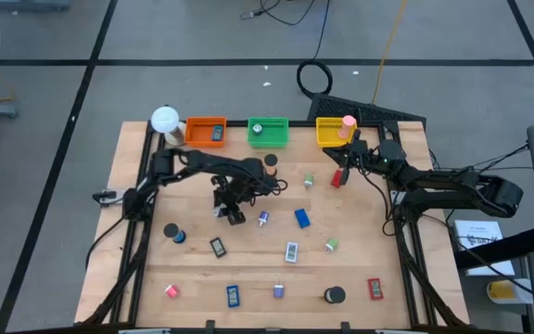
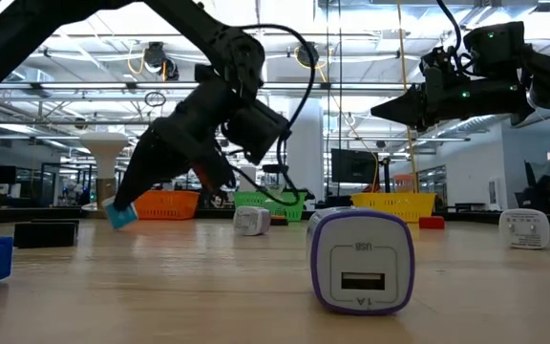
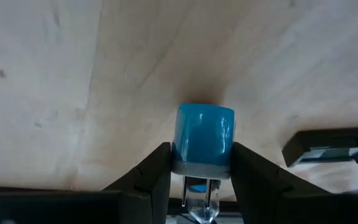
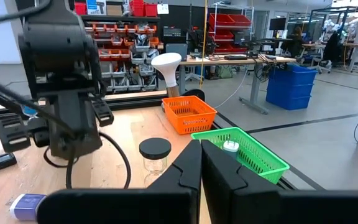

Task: Pick & Place Office items
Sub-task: Put the light blue charger adapter into the green basket

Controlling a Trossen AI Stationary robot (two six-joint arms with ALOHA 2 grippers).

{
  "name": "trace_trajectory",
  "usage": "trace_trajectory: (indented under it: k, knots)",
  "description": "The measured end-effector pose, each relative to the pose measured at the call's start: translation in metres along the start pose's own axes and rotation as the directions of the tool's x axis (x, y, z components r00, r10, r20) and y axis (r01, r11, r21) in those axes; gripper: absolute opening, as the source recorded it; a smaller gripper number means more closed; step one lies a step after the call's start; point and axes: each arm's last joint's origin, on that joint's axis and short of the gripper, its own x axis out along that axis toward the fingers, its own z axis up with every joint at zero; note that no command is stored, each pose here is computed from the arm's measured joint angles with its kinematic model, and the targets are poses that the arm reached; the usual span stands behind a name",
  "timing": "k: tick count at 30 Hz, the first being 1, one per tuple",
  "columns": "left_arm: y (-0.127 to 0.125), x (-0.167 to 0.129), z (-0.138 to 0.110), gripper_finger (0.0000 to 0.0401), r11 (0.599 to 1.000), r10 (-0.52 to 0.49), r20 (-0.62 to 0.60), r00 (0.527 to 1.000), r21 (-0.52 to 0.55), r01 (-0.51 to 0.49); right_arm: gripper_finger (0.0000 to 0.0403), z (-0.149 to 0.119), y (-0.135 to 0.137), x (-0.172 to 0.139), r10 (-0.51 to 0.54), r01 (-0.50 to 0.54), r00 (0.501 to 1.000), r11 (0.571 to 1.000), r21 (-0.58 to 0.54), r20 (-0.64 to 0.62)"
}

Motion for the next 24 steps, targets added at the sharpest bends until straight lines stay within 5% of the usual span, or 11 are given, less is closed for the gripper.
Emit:
trace_trajectory:
  k: [12, 24]
  knots:
    - [-0.0015, 0.0020, 0.0048, 0.0145, 1.000, -0.003, 0.027, 1.000, -0.003, 0.003, 0.0000, 0.0000, 0.0000, 0.0000, 0.000, 0.000, 1.000, 1.000, 0.000, 0.000]
    - [-0.0012, 0.0027, 0.0064, 0.0231, 1.000, 0.013, 0.038, 0.999, 0.004, -0.013, 0.0000, 0.0000, 0.0000, 0.0000, 0.000, 0.000, 1.000, 1.000, 0.000, 0.000]
